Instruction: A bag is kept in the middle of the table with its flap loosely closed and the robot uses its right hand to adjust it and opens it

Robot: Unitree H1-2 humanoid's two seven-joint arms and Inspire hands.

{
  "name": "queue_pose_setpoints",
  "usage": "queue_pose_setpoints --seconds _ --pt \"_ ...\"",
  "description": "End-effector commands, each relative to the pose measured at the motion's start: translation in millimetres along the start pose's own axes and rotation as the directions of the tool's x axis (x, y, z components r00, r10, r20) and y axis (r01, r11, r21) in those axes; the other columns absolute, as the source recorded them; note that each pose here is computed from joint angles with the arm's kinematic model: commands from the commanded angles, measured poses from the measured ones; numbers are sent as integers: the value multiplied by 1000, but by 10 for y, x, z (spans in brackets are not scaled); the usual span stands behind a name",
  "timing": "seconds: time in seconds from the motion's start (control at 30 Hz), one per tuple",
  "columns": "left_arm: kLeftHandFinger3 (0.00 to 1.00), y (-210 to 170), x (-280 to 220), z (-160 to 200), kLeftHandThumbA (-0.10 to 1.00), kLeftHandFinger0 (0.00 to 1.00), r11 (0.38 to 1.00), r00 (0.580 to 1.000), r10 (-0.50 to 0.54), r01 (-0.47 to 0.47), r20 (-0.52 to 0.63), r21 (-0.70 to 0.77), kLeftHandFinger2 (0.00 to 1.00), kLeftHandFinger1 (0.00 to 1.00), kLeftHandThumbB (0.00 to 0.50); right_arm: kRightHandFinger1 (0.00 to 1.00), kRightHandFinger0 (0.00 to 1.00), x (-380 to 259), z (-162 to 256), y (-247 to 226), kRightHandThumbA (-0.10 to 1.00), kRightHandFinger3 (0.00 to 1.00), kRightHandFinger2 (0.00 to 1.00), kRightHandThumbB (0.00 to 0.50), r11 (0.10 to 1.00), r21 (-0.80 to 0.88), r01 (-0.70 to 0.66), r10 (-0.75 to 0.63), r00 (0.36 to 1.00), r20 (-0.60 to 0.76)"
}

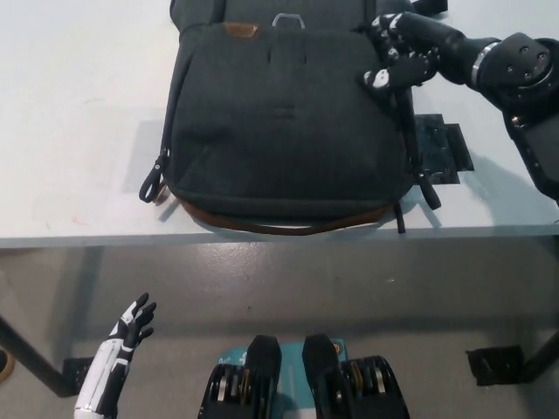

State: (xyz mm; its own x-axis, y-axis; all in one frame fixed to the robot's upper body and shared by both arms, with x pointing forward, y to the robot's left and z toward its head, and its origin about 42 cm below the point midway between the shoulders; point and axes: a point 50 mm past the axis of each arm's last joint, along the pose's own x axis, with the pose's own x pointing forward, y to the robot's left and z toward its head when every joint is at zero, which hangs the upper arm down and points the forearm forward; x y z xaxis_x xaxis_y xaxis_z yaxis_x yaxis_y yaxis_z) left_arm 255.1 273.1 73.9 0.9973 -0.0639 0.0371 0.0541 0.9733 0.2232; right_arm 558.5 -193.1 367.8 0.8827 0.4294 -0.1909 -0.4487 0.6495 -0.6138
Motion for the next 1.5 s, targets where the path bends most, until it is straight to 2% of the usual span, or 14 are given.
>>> queue_pose_setpoints --seconds 0.0,0.2,0.4,0.6,0.93,1.0,1.13,1.17,1.2,1.27,1.33,1.4,1.43,1.47 --pt "1000 64 40 69 1000 1000 999 999 -14 13 34 30 1000 1000 176 427 0 -107 204 -249 -100 815 797 114 993 3 122 -122 992 13" --pt "1000 62 45 90 989 1000 999 999 -23 22 27 39 1000 1000 159 472 18 -339 318 -198 -100 871 787 120 983 6 185 -185 974 131" --pt "1000 82 118 143 981 1000 998 999 -33 30 42 56 1000 1000 126 473 24 -1073 833 121 -100 853 771 111 936 -54 348 -288 844 452" --pt "1000 85 143 131 985 1000 997 998 -37 34 45 67 1000 1000 119 515 102 -1640 986 399 -100 867 797 110 930 -61 363 -266 777 570" --pt "1000 83 169 131 971 1000 996 998 -50 47 46 77 1000 1000 120 414 117 -1846 555 418 -100 714 618 115 941 42 336 -306 791 530" --pt "1000 89 208 158 963 1000 996 997 -49 44 56 76 1000 1000 117 384 47 -1907 499 446 -100 704 615 127 939 65 338 -320 789 524" --pt "1000 99 238 209 942 1000 996 997 -50 46 55 76 1000 1000 120 553 160 -2079 417 543 -100 674 775 162 949 73 306 -295 787 542" --pt "1000 107 273 229 940 1000 996 997 -52 47 61 78 1000 1000 115 497 125 -2114 410 555 -98 566 681 192 950 74 303 -293 784 548" --pt "1000 116 303 243 929 1000 996 996 -55 50 69 78 1000 1000 102 542 167 -2189 378 612 -87 612 735 174 954 74 292 -283 783 555" --pt "1000 124 342 270 915 1000 995 995 -57 51 76 82 1000 1000 103 602 224 -2340 296 785 36 719 809 170 963 53 264 -248 792 558" --pt "1000 132 397 300 917 1000 994 994 -63 55 88 92 1000 1000 103 672 348 -2448 199 928 202 693 796 146 978 12 207 -180 819 545" --pt "1000 139 438 319 919 1000 995 993 -69 61 91 85 1000 1000 105 796 615 -2537 -3 1078 597 972 861 155 997 -70 20 16 872 489" --pt "1000 146 499 349 915 1000 994 992 -72 63 102 89 1000 1000 98 971 785 -2551 -85 1117 772 1000 1000 187 990 -127 -57 108 890 443" --pt "1000 148 533 363 916 1000 993 991 -74 64 108 94 1000 1000 97 1000 965 -2546 -195 1189 868 1000 1000 221 979 -150 -141 189 901 390"
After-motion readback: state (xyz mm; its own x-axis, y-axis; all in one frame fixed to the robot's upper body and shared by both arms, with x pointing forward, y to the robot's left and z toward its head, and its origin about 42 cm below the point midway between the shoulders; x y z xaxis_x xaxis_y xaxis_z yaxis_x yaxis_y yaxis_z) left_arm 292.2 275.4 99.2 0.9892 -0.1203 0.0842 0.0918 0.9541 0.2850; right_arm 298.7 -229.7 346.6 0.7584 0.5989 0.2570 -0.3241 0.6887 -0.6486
